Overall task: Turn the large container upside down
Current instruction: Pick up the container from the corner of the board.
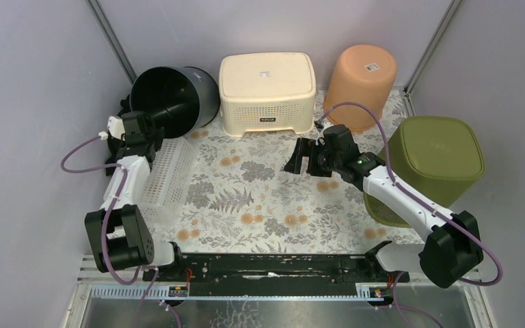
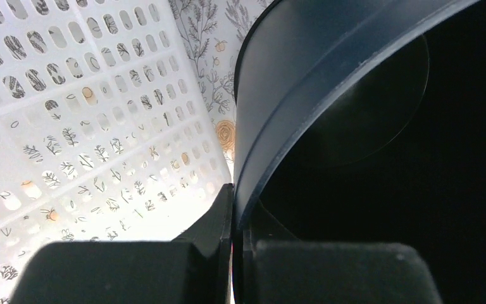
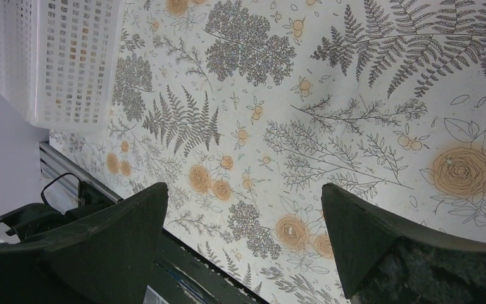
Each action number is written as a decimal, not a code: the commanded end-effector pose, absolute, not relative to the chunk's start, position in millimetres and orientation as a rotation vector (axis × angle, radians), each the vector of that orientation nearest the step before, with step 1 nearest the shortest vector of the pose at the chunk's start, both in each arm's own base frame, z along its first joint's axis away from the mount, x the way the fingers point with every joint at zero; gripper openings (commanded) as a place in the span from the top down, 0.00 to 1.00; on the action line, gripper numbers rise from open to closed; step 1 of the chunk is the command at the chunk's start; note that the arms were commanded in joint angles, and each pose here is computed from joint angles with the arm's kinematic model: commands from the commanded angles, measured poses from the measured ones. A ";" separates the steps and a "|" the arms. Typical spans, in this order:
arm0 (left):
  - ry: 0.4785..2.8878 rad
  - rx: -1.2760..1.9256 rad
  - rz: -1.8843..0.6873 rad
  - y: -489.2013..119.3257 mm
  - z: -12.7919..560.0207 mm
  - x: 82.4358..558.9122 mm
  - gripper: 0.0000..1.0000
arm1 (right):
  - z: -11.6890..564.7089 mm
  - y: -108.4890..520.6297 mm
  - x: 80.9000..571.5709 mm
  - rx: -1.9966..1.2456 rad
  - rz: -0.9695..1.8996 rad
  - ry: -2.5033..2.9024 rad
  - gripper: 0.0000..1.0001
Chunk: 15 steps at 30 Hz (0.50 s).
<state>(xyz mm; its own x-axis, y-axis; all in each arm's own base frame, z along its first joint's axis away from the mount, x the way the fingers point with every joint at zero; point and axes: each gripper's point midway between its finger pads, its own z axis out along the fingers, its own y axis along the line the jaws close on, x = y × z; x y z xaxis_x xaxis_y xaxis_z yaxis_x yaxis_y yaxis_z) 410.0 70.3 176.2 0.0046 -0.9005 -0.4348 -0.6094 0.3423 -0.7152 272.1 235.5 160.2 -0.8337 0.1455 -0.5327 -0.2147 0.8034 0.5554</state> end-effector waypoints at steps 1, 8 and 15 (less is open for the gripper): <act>1.432 -1.088 -0.619 57.5 296.3 430.4 1.00 | 194.7 237.8 273.0 -0.057 0.835 2.332 0.02; 1.373 -0.955 -0.749 38.4 339.0 428.8 1.00 | 205.9 233.9 266.4 -0.060 0.817 2.316 0.02; 1.355 -0.812 -0.823 17.0 390.7 404.8 1.00 | 217.8 228.4 260.9 -0.057 0.810 2.293 0.02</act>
<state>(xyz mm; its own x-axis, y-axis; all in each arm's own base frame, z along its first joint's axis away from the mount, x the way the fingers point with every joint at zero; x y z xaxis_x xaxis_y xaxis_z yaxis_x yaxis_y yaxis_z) 404.3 50.7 221.0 -0.0471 -0.8924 -0.4489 -0.4753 0.4152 -0.7756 259.2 227.8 186.2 -0.8033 0.1526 -0.5757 -0.2252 0.8170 0.5308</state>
